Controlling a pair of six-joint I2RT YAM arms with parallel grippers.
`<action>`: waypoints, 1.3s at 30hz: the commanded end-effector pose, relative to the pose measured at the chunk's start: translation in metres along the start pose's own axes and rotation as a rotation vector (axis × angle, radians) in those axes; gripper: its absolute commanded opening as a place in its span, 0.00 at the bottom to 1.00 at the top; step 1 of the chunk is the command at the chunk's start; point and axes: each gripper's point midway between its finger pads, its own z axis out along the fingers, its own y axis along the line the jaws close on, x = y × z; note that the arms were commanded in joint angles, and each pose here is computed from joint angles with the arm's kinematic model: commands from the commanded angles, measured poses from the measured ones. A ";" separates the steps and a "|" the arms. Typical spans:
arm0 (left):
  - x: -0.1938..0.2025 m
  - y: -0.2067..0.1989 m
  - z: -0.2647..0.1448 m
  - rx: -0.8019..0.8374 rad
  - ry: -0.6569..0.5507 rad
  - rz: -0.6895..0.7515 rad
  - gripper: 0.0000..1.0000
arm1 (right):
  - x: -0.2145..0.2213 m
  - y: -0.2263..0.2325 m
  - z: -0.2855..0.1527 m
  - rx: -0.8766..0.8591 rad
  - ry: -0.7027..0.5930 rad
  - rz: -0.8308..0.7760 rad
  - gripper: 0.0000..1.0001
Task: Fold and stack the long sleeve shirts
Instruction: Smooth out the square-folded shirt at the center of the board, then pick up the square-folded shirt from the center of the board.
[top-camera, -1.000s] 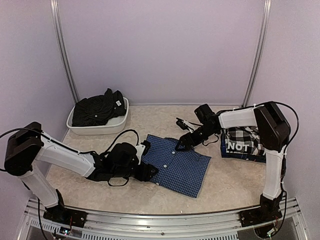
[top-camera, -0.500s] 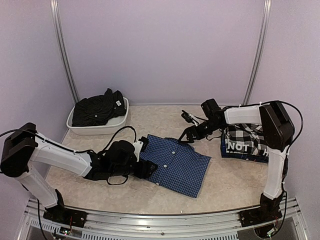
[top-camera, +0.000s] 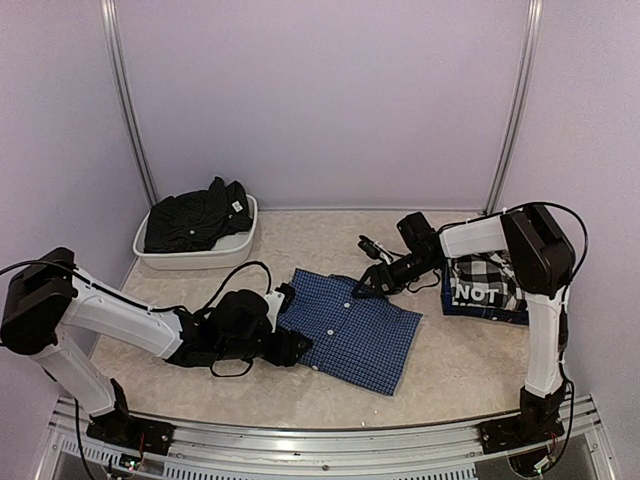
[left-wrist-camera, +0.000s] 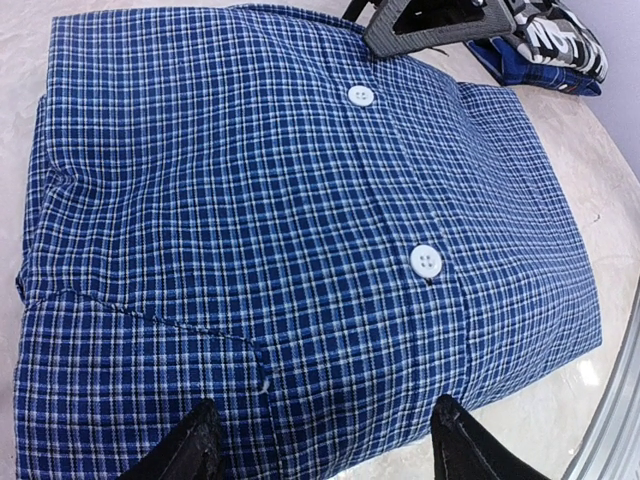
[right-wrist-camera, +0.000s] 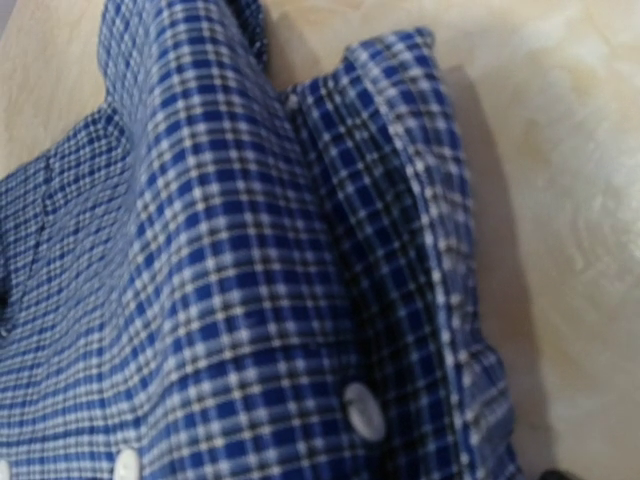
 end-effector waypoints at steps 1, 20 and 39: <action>-0.001 -0.002 -0.002 0.002 -0.015 -0.006 0.67 | 0.010 -0.002 0.006 -0.002 0.034 0.004 0.91; 0.019 -0.003 0.014 -0.034 0.031 0.043 0.68 | -0.011 -0.028 -0.025 0.131 -0.005 0.038 0.97; 0.022 0.003 0.008 -0.056 0.029 0.035 0.68 | 0.042 0.007 0.043 -0.023 0.179 0.001 0.88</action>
